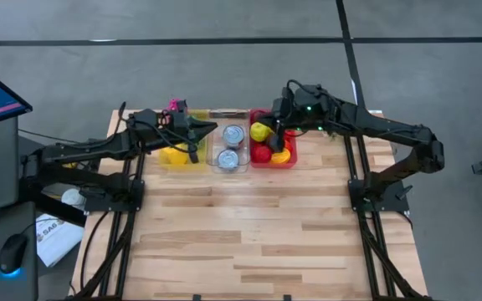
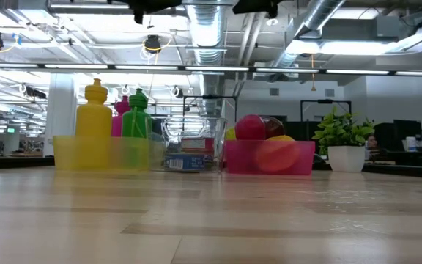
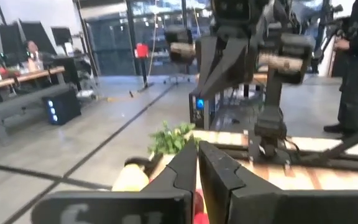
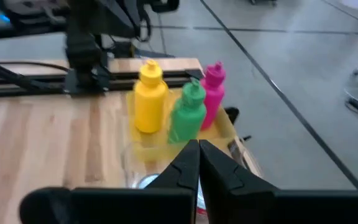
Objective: Pick & Place Food Item
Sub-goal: Return to Home Position
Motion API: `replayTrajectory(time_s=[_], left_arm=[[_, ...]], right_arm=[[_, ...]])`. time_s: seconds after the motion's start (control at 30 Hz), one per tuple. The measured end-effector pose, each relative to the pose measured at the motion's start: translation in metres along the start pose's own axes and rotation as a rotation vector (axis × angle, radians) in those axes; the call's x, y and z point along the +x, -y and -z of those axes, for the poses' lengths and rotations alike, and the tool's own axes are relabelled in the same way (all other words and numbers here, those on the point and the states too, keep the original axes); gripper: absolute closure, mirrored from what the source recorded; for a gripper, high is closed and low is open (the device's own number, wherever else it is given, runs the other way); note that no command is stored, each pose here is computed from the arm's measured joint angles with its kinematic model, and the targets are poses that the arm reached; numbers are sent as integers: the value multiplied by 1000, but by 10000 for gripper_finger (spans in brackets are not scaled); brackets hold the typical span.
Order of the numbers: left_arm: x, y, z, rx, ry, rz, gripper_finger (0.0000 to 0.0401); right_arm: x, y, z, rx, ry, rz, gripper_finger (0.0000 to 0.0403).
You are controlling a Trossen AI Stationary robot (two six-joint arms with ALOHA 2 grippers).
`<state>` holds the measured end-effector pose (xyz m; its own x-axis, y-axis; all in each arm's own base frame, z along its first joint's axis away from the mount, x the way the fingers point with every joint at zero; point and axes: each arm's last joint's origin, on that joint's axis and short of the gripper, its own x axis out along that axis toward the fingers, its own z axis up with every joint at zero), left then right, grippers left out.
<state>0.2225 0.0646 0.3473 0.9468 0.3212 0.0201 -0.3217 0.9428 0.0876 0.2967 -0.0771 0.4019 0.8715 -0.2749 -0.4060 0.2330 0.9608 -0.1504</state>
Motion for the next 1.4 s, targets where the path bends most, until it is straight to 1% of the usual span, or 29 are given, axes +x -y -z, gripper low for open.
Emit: replayTrajectory(time_s=[0.07, 0.13, 0.27, 0.37, 0.47, 0.57, 0.7, 0.9, 0.93, 1.03, 1.1, 1.2, 1.27, 1.33, 1.4], left_arm=[[-6, 0, 0, 1, -29, 7, 393], [-11, 0, 0, 2, -50, 40, 397], [-17, 2, -4, 0, -33, 116, 399], [-19, 3, -5, -22, -25, 164, 396], [-23, 2, -4, -45, -13, 167, 396], [-30, -1, 4, -65, -22, 149, 396], [-44, -6, 9, -93, 5, 121, 396], [-62, -8, 20, -92, 14, 103, 396], [-64, -8, 19, -91, 26, 103, 396], [-67, -8, 21, -90, 40, 103, 396], [-66, -8, 22, -90, 45, 103, 396], [-66, -8, 22, -89, 48, 102, 396], [-66, -8, 22, -38, 58, 89, 396], [-67, -9, 20, -24, 66, 59, 396], [-71, -9, 21, -16, 51, 51, 396]], right_arm=[[-4, -1, 2, -11, 28, -5, 400], [-7, -3, 8, -15, 58, -7, 400], [-12, -5, 28, 4, 127, 2, 401], [-23, -4, 41, 12, 206, 21, 401], [-41, -3, 50, 23, 248, 34, 401], [-59, -3, 59, 50, 257, 39, 402], [-87, -4, 69, 54, 283, 42, 400], [-122, -2, 85, 60, 201, 49, 393], [-126, -2, 88, 76, 186, 46, 393], [-135, -4, 95, 181, 145, 28, 393], [-138, -4, 97, 216, 130, 24, 393], [-138, -4, 97, 211, 126, 24, 393], [-138, -4, 98, 205, 122, 26, 393], [-137, -4, 98, 188, 116, 28, 393], [-137, -4, 101, 162, 82, 27, 393]])
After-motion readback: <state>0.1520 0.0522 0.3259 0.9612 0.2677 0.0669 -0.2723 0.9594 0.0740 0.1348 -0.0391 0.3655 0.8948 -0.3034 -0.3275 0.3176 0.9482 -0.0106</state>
